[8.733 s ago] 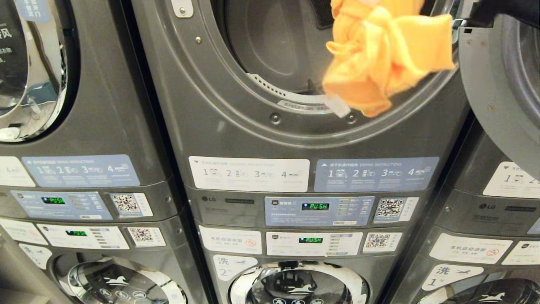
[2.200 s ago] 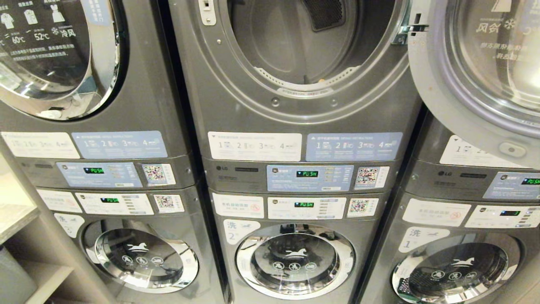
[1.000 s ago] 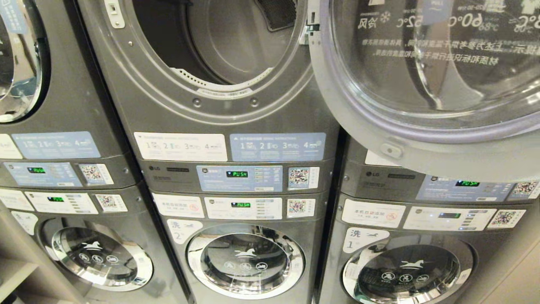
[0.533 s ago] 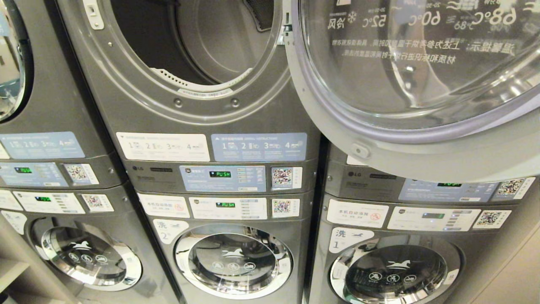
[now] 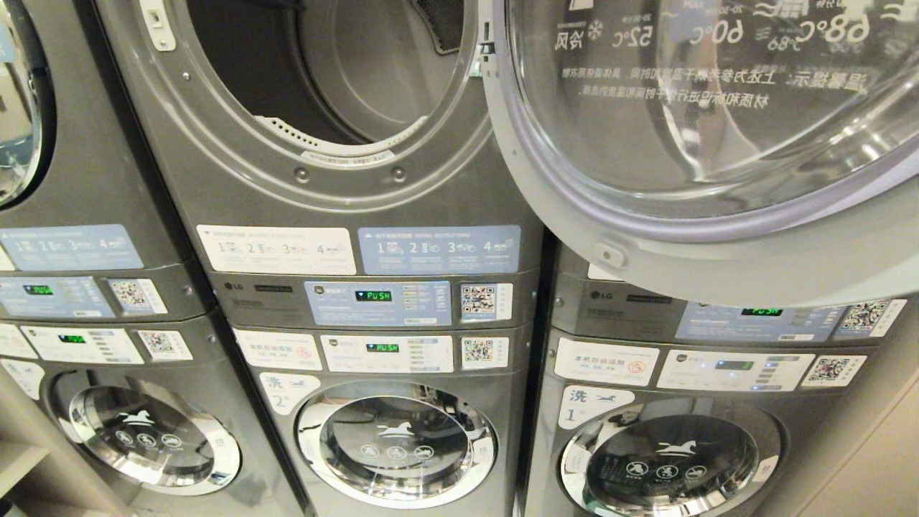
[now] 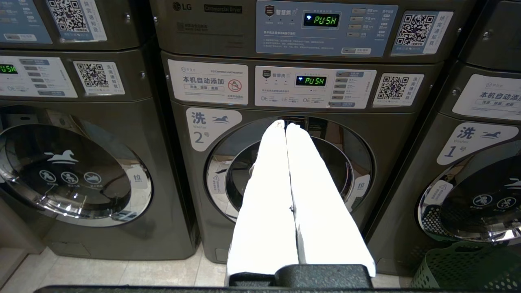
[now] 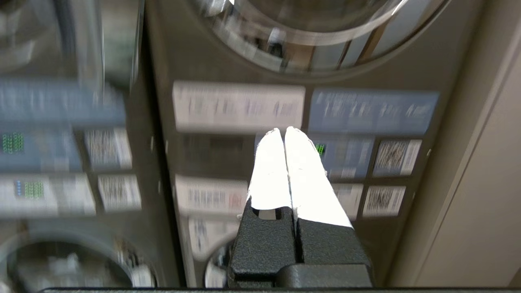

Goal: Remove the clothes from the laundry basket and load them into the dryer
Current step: Close the dryer

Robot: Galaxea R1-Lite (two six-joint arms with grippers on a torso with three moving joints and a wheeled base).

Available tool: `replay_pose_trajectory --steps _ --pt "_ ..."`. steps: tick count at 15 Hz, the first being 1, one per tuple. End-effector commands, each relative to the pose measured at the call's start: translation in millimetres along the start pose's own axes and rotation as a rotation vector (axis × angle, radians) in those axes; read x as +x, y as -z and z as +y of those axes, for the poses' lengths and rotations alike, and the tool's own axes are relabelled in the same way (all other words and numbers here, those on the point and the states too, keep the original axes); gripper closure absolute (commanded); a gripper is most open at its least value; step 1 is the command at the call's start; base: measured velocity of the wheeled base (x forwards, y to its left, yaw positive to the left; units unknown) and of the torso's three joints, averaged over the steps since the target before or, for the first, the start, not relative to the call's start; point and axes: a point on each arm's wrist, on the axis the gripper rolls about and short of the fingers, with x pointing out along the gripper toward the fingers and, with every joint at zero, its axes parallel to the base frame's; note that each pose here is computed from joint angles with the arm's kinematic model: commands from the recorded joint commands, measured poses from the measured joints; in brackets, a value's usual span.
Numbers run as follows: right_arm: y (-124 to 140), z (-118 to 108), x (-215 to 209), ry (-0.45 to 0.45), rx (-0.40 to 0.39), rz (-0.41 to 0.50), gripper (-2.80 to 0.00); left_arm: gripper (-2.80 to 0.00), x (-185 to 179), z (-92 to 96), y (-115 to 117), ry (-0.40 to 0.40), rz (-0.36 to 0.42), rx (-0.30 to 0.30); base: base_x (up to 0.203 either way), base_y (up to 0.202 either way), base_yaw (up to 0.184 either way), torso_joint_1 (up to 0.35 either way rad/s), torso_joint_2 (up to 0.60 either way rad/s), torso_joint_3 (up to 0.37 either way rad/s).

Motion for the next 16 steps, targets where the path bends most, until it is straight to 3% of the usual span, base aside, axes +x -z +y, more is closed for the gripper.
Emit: replay_pose_trajectory --steps 1,5,7,16 --pt "-41 3 52 0.023 0.018 0.049 0.00 0.00 0 0.0 0 0.000 -0.001 -0.001 0.000 0.000 0.000 0.000 0.00 0.000" --pt "-93 7 128 0.045 0.070 -0.057 0.00 0.00 0 0.0 0 0.001 -0.001 -0.001 0.000 0.000 0.000 0.000 0.00 0.000" --pt "-107 8 144 0.047 0.094 -0.118 0.00 0.00 0 0.0 0 0.000 -0.002 -0.001 0.000 0.000 0.000 0.000 0.00 0.000" --pt "-105 9 148 0.038 0.094 -0.106 0.00 0.00 0 0.0 0 0.000 -0.001 -0.001 0.000 0.000 0.000 0.001 0.00 0.016"
